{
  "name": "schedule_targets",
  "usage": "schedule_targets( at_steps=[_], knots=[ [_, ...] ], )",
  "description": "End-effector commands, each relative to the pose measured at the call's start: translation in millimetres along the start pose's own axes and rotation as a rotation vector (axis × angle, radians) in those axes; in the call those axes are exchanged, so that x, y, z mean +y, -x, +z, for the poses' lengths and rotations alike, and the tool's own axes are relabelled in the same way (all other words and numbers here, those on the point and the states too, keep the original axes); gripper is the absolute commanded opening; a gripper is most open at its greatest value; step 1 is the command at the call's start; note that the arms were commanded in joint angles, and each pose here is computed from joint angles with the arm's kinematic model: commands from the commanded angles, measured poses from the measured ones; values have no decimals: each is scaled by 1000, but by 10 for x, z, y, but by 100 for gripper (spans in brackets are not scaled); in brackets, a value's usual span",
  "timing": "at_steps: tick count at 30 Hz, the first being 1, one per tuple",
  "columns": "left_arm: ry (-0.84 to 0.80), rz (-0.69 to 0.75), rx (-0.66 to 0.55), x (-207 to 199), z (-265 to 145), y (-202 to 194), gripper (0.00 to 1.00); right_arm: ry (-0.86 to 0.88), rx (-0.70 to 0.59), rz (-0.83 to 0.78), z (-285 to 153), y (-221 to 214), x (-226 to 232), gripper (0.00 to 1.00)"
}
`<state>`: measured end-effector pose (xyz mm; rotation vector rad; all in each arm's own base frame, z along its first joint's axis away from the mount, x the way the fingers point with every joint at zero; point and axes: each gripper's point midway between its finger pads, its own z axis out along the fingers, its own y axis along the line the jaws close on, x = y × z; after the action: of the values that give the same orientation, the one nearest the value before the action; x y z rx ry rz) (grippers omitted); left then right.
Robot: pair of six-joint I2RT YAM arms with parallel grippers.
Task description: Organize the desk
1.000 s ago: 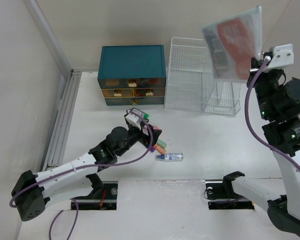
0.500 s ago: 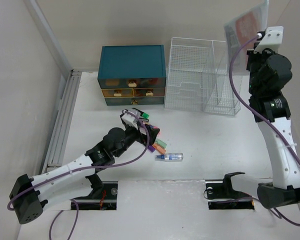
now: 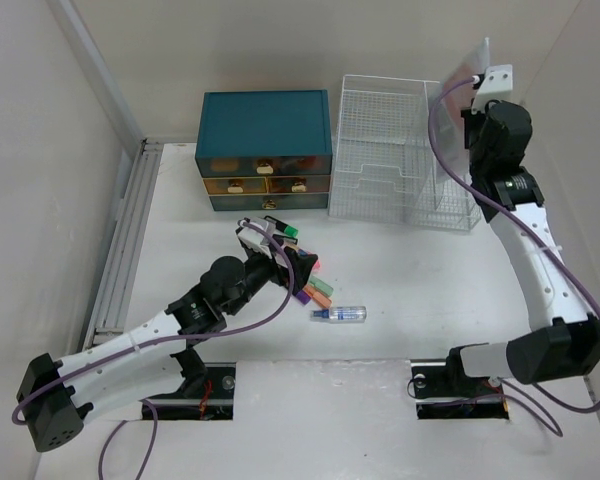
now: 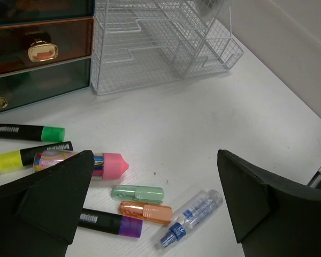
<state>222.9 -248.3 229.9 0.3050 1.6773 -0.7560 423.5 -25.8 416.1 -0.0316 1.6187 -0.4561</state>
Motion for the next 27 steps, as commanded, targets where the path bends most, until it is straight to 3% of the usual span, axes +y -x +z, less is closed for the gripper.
schedule_targets(
  at_steps=[1, 15, 24, 25, 27],
  knots=[
    [-12, -25, -61, -56, -10, 192, 100, 12, -45, 53, 118, 84, 74, 0],
    [-24, -27, -66, -67, -41, 198, 100, 83, 125, 0, 529, -465, 474, 0],
    [-24, -27, -66, -57, -56, 181, 100, 121, 181, -44, 708, -576, 616, 0],
    [-24, -27, -66, -57, -56, 181, 100, 124, 189, -47, 728, -614, 637, 4],
    [-24, -27, -66, -57, -56, 181, 100, 131, 176, -41, 731, -556, 640, 29]
  ],
)
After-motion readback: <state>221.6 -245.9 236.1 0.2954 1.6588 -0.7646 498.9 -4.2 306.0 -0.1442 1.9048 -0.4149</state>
